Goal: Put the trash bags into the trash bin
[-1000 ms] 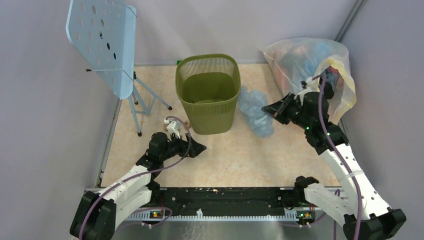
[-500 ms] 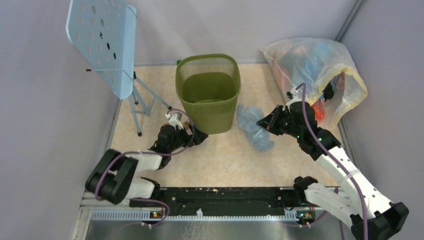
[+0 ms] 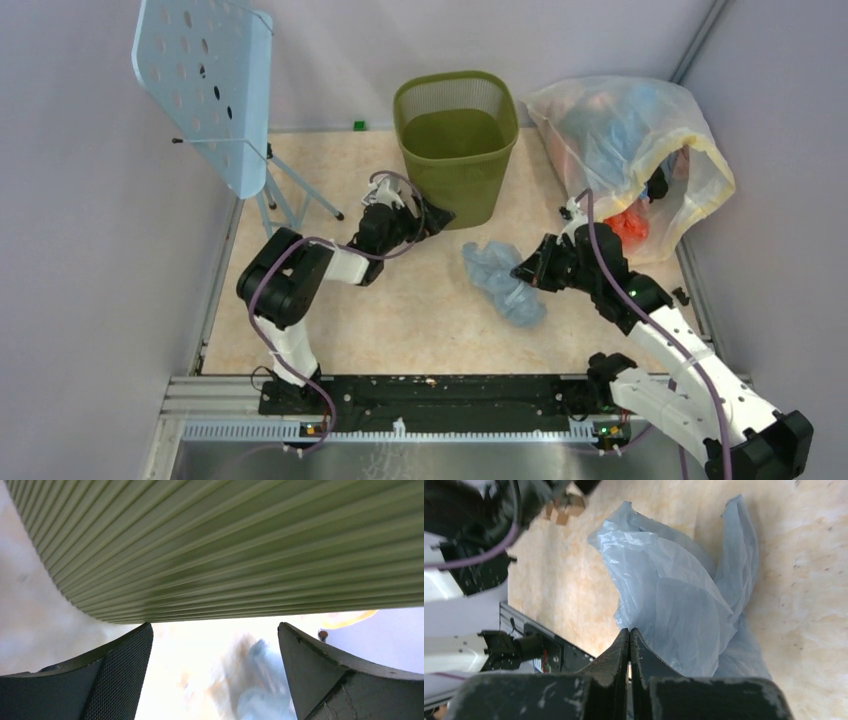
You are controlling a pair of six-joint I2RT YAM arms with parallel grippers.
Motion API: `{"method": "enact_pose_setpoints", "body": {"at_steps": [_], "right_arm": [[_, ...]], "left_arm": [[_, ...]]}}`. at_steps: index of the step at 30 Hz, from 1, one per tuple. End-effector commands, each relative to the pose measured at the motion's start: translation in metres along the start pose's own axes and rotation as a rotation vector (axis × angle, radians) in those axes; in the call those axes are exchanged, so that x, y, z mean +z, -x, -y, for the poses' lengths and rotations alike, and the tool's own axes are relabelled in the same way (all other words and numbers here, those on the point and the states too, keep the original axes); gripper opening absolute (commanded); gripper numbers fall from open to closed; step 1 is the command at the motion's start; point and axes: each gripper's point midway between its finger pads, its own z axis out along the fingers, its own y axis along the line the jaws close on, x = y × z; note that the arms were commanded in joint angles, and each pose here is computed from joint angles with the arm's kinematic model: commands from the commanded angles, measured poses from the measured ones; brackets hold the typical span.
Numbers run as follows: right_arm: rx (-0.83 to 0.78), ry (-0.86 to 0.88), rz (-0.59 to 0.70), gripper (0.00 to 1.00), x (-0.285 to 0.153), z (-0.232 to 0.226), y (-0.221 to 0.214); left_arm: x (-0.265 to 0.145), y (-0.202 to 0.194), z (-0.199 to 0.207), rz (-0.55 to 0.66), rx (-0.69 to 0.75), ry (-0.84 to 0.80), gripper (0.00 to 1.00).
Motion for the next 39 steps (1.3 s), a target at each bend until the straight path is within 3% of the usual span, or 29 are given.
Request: {"method": "enact_pose_setpoints", "body": {"at_steps": [1, 4, 10, 11, 13, 14, 16, 21, 25, 33, 39], "right_arm": [[-0.048, 0.203, -0.023, 0.0, 0.004, -0.036, -0.004], [-0.101, 0.329, -0.023, 0.0, 0.001, -0.067, -0.001], [-0.19, 0.492, 0.027, 0.0, -0.01, -0.107, 0.014], [-0.195, 0.477, 0.038, 0.05, -0.008, -0.106, 0.017], [-0.197, 0.402, 0.039, 0.42, -0.001, -0.093, 0.018], [-0.204, 0.363, 0.025, 0.53, 0.003, -0.085, 0.016], [-0.207, 0.251, 0.011, 0.6, 0.01, -0.062, 0.012], [-0.212, 0.086, -0.036, 0.63, 0.014, -0.019, -0.007], [-0.199, 0.086, -0.087, 0.72, 0.012, -0.004, -0.033], [-0.157, 0.07, -0.132, 0.72, 0.028, 0.024, -0.064], [-0.165, 0.05, -0.1, 0.73, 0.046, 0.031, -0.059]], "left_arm": [[0.023, 0.032, 0.039, 0.069, 0.052, -0.097, 0.99], [0.009, 0.031, 0.045, 0.066, 0.116, -0.111, 0.99], [-0.052, -0.005, 0.053, -0.08, 0.205, -0.159, 0.99], [-0.063, -0.009, 0.056, -0.095, 0.216, -0.17, 0.99], [-0.085, -0.02, 0.054, -0.135, 0.236, -0.161, 0.99], [-0.094, -0.023, 0.052, -0.144, 0.251, -0.149, 0.99], [-0.11, -0.026, 0.044, -0.159, 0.292, -0.1, 0.99], [-0.142, -0.031, 0.036, -0.174, 0.317, -0.04, 0.99], [-0.155, -0.044, 0.043, -0.233, 0.301, -0.085, 0.99], [-0.161, -0.068, 0.06, -0.357, 0.283, -0.192, 0.99], [-0.16, -0.056, 0.056, -0.302, 0.284, -0.114, 0.97]]}}
